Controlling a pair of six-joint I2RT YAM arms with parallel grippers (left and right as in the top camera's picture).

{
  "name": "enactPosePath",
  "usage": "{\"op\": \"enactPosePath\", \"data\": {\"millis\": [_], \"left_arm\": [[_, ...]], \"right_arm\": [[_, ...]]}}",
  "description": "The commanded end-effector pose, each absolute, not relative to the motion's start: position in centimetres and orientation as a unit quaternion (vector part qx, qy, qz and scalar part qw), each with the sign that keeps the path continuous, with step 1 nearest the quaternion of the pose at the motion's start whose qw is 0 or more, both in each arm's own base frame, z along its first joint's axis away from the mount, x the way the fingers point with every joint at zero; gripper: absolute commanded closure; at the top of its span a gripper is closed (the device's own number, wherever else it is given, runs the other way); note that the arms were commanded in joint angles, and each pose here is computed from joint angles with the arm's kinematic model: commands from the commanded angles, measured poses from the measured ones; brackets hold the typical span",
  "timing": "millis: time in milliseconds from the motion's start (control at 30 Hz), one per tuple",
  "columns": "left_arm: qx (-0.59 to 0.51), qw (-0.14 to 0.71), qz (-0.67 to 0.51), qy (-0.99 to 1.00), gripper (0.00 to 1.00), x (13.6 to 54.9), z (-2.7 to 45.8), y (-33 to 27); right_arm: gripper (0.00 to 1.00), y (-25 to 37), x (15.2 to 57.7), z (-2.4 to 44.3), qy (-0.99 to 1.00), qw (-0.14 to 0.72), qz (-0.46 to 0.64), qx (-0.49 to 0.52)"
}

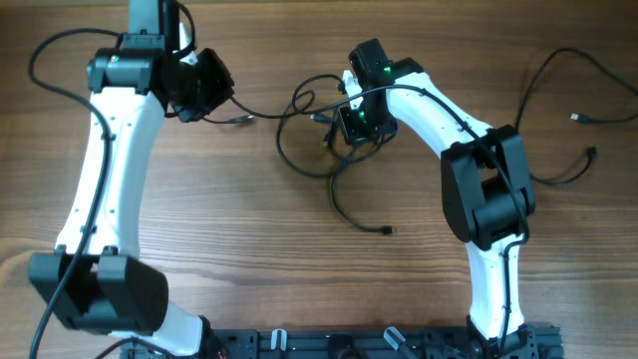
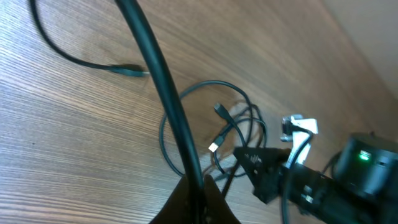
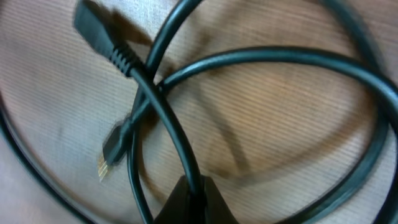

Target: Untangle cables

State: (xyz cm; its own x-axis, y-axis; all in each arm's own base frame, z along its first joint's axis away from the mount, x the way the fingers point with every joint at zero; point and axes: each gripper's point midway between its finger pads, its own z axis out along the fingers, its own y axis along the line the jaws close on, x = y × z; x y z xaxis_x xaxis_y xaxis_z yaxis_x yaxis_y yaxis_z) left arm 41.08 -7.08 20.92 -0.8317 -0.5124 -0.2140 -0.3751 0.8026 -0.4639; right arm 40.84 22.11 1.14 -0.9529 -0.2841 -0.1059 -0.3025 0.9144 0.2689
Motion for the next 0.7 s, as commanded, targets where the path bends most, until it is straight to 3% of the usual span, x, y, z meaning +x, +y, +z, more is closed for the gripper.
{"op": "enactPosePath", "data": {"millis": [0,33,100,133,167,300,467,667], "left_arm": [[-0.230,0.149,-0.204,0.940,0.76,41.4,19.4,-7.3],[-0.231,0.146,-0.203,0.940,0.69,41.4,19.2,-7.3],[-0.231,0.143,-0.202,0.941,0.46,41.5,18.9,-7.3],[-0.231,0.142,-0.202,0.941,0.28,41.5,18.9,-7.3],[-0.231,0.142,-0.202,0.941,0.19,41.5,18.8,-7.3],[-0.231,0.142,-0.202,0.941,0.01,41.5,18.8,-7.3],[-0.172,0.148,-0.234,0.945,0.14,41.6,19.4,-8.9],[0.011,0.164,-0.331,0.929,0.15,40.6,21.5,-12.9]], "right_arm": [[0.96,23.1,41.6,7.7,0.968,0.075,0.182,-0.158],[0.96,23.0,41.4,10.3,0.964,0.091,0.194,-0.159],[0.96,22.9,40.9,14.6,0.955,0.123,0.214,-0.162],[0.96,23.0,40.5,17.2,0.948,0.145,0.227,-0.167],[0.96,22.9,40.0,19.4,0.942,0.167,0.235,-0.171],[0.96,22.1,38.7,25.9,0.927,0.235,0.248,-0.154],[0.96,21.5,37.6,30.4,0.911,0.287,0.265,-0.134],[0.96,21.4,37.1,35.1,0.883,0.346,0.296,-0.114]]}}
